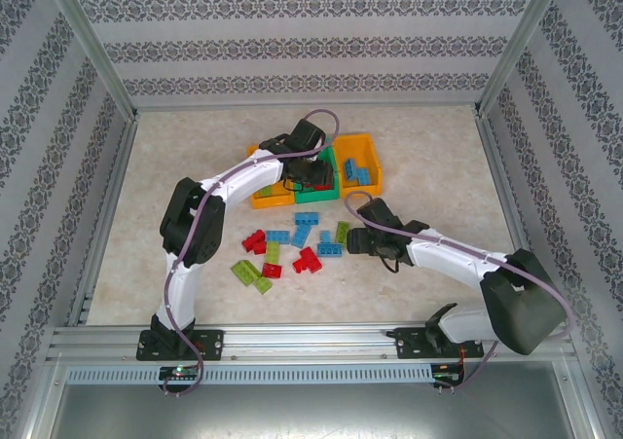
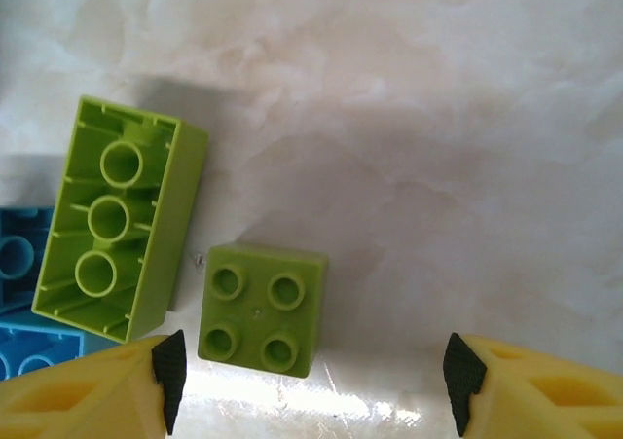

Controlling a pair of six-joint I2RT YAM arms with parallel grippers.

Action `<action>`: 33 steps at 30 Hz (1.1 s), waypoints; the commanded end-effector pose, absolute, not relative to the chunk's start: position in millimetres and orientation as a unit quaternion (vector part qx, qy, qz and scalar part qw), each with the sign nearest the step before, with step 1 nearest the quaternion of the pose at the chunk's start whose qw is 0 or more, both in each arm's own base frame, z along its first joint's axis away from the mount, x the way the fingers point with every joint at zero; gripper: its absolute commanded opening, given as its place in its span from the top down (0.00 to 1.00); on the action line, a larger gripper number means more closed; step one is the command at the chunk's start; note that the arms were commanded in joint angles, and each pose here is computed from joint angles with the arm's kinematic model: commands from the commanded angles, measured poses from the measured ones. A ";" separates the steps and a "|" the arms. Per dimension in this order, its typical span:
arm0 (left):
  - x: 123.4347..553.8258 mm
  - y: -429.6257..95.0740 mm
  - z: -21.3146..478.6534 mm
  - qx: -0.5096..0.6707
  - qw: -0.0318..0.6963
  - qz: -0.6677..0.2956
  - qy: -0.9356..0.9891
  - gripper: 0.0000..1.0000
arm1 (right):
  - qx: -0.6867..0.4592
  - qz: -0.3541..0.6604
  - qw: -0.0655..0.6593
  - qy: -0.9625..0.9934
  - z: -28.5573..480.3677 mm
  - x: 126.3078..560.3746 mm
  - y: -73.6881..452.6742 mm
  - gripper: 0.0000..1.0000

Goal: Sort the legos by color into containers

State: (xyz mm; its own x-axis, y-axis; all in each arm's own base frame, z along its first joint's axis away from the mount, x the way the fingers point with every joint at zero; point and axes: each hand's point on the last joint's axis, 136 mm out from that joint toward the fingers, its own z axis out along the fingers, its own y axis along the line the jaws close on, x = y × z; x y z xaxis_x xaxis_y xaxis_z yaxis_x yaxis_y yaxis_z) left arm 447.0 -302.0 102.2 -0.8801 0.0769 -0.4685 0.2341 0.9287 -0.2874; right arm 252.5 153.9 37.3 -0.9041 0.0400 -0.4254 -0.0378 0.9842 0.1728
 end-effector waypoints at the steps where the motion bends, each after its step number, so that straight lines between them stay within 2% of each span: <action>1: 443.0 -297.6 111.8 0.089 0.237 -0.157 0.955 0.39 | 0.008 0.092 0.210 0.973 35.6 251.0 159.2 0.28; 4: 434.6 -302.6 119.6 0.104 0.247 -0.155 0.951 0.32 | 0.008 0.088 0.203 0.975 30.8 251.6 161.1 0.28; 12: 410.9 -302.8 143.2 0.127 0.282 -0.180 0.934 0.00 | 0.004 0.066 0.200 0.978 21.2 256.8 159.4 0.33; 16: 399.5 -298.4 153.3 0.131 0.295 -0.193 0.927 0.00 | -0.017 0.063 0.203 0.977 22.2 263.3 164.1 0.36; 19: 392.8 -292.7 158.9 0.128 0.301 -0.195 0.925 0.00 | -0.030 0.051 0.201 0.978 20.7 268.1 165.0 0.43; 25: 381.6 -266.1 162.3 0.105 0.318 -0.168 0.927 0.01 | -0.035 0.036 0.191 0.980 14.5 268.2 162.4 0.65; 27: 376.4 -251.0 164.1 0.091 0.332 -0.153 0.926 0.01 | -0.040 0.037 0.209 0.976 25.5 269.8 164.4 0.71; 33: 357.2 -185.9 158.7 0.022 0.375 -0.098 0.922 0.01 | -0.070 0.114 0.282 0.950 87.2 281.5 200.2 0.71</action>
State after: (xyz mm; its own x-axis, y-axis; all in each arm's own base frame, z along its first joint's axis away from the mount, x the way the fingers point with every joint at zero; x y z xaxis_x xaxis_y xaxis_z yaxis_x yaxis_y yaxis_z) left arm 348.1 -215.4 145.7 -0.7762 0.0577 -0.6278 0.2184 0.9588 -0.1819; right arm 266.5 180.2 49.4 -0.8836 -0.0749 -0.4623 -0.1439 0.9828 0.1159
